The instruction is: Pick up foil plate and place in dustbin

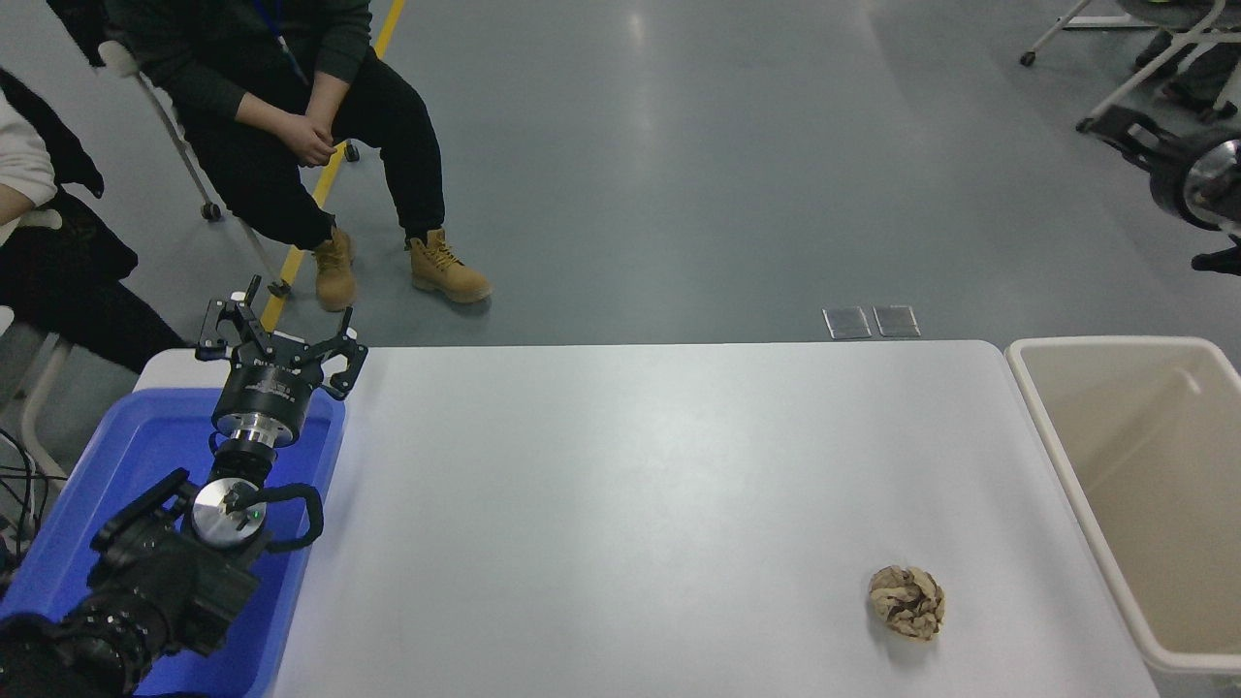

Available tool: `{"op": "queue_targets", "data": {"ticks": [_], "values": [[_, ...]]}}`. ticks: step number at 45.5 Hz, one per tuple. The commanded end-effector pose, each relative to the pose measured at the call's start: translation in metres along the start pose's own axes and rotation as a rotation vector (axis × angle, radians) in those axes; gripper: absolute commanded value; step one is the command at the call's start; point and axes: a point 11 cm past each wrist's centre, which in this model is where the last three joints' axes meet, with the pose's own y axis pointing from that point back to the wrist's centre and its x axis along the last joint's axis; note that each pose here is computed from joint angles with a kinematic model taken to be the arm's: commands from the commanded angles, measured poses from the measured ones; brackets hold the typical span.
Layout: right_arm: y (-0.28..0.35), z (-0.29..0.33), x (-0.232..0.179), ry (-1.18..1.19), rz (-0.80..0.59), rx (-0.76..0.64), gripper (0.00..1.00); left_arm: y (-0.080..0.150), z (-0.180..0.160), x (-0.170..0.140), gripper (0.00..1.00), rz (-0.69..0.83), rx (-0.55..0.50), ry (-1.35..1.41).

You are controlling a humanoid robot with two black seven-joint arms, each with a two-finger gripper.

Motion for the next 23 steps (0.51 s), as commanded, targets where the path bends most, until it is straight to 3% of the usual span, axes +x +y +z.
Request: {"op": "queue_targets", "data": {"ticks": [1,14,23], "values": [[0.013,-0.095,-0.03,0.16,-0.133,0.133,1.0,0.0,0.0,0.0,0.99,0.001,0.0,0.0],[0.035,-0.149,-0.074,0.278,-0.35,0.203,1.0,0.0,0.0,0.0,0.99,0.001,0.0,0.0],[0.06,-0.142,-0.092,0.374,-0.535,0.156,1.0,0.0,0.0,0.0,0.99,-0.001,0.0,0.0]]}}
